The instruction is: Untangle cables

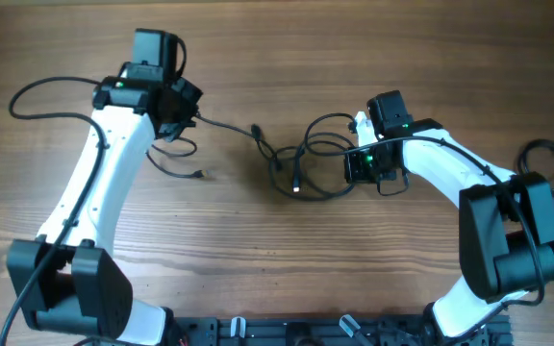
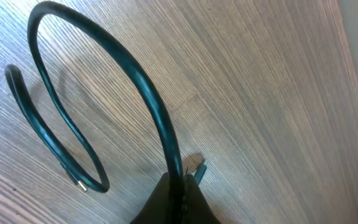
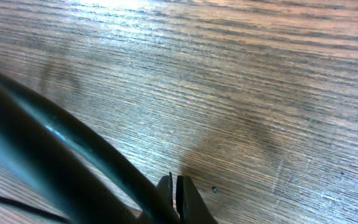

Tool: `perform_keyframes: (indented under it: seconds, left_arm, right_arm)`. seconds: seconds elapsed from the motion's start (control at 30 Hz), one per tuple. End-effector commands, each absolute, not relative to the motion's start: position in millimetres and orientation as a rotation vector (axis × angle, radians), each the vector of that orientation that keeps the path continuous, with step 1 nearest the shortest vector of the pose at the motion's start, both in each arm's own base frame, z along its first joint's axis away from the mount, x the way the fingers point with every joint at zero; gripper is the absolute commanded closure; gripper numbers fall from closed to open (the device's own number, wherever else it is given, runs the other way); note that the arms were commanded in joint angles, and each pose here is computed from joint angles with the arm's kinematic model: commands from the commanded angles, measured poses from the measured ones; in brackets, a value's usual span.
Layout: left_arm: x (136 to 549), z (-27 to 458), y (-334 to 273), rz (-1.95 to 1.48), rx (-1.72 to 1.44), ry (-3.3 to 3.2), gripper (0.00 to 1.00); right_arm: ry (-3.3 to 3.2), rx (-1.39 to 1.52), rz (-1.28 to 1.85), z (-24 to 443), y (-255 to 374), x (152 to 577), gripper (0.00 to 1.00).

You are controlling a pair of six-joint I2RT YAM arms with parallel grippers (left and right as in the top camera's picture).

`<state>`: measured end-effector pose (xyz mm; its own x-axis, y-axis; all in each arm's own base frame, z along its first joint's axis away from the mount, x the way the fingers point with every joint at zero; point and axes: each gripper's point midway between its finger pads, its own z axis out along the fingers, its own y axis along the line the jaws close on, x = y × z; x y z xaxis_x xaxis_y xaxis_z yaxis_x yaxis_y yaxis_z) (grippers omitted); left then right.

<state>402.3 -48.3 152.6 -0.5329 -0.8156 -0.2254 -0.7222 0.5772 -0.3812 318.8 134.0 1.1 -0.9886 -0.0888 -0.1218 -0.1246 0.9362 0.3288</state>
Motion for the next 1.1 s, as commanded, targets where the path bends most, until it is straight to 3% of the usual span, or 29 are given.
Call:
perform_keyframes:
  seconds: [0.0,0.17,0.3,0.43,0.77,0.9,0.93,0.97,1.0,1.07]
  left_arm:
    - [405,165,-24,-0.418,-1.294,2.391,0.96]
    - [404,173,-25,-0.726,-1.366,2.407,0.96]
    - [404,175,0,-0.779,-1.447,2.351,0.96]
    - [403,192,-6,-1.048,-1.360,2.361,0.96]
    - [385,144,20,-0.463,-1.372,2.492,0.92]
    - [388,135,4,-0.440,-1.266,2.564,0.65]
    - [389,134,1,-0.429,-1.231,2.578,0.46]
    - [389,133,-1,-0.424,-1.182,2.599,0.08]
    - [389,133,-2,-0.420,-1.150,2.611,0.00]
    - [388,133,-2,-0.410,-1.083,2.635,0.00]
  right_arm:
    - [3.002,-0.167,0.505,-3,132,315,0.96]
    - [3.001,-0.166,0.505,-3,132,316,0.96]
    - [3.001,-0.166,0.506,-3,132,316,0.96]
    - [2.999,-0.167,0.506,-3,132,316,0.96]
    - [2.999,-0.162,0.507,-3,132,316,0.96]
    - [3.000,-0.162,0.507,-3,132,316,0.96]
    - [3.000,-0.162,0.506,-3,132,316,0.96]
    - [2.999,-0.164,0.506,-3,132,316,0.96]
    - [2.999,-0.164,0.506,-3,132,316,0.96]
    - [2.999,-0.165,0.506,-3,132,316,0.96]
